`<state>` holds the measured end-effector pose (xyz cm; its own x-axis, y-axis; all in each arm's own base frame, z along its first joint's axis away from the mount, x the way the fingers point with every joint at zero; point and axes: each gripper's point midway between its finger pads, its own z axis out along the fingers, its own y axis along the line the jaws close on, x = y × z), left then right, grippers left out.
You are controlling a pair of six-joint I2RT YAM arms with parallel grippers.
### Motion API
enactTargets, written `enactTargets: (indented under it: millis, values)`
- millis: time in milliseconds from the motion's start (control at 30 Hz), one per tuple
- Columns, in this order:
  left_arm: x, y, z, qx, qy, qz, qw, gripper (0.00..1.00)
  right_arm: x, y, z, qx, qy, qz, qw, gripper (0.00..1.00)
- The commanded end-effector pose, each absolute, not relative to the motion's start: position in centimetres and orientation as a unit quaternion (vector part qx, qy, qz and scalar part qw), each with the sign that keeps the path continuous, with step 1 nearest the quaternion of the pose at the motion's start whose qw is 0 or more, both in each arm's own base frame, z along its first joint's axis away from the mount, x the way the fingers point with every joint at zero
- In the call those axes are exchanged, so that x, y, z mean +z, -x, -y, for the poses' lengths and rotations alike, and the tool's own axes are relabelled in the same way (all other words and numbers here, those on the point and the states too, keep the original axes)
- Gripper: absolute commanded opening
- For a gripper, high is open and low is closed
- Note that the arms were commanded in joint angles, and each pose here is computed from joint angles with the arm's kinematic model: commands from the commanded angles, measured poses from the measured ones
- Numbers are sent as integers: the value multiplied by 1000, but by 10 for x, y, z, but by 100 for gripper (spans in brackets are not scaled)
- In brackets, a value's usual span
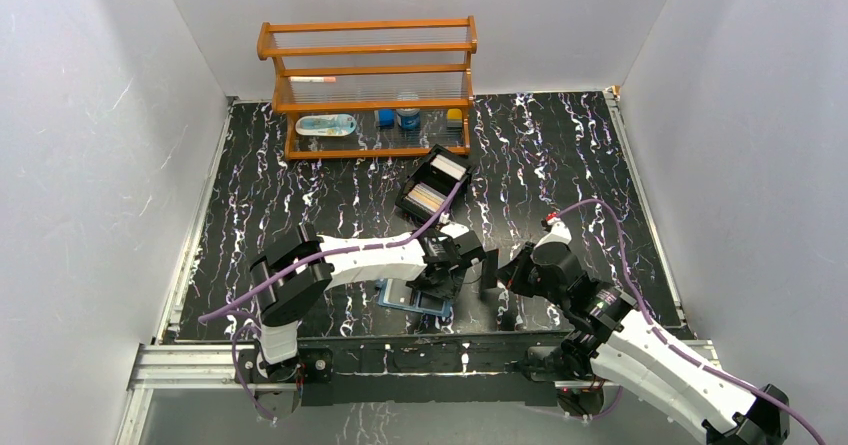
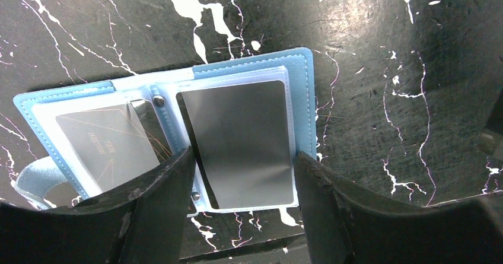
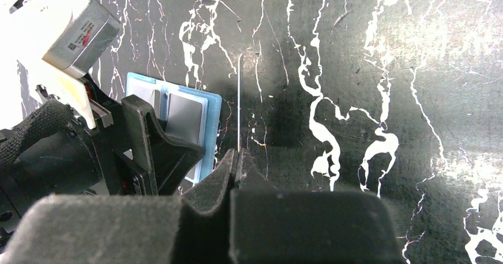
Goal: Put the credit cards into the card holder
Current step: Turn over the card slot in the card holder.
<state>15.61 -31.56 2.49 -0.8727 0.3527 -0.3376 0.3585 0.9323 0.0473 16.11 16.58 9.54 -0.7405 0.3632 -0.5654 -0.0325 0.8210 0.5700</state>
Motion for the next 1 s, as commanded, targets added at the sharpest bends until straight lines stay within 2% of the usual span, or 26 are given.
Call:
enactTargets:
  millis: [0, 233, 467, 633, 967]
  values:
    - [20, -156, 309, 9, -184, -967, 176, 59, 107, -165, -168, 299, -95, -877, 363, 0]
    - [29, -156, 312, -4, -182, -966, 183, 37, 106, -165, -168, 299, -96, -877, 362, 0]
    - [57, -154, 326, -72, -155, -966, 194, 30, 102, -160, -181, 333, -88, -873, 345, 0]
    - [65, -152, 330, -132, -125, -968, 175, 28, 96, -149, -199, 378, -77, -870, 308, 0]
    - [79, -158, 326, -259, -51, -953, 150, 28, 123, -141, -204, 419, -90, -854, 296, 0]
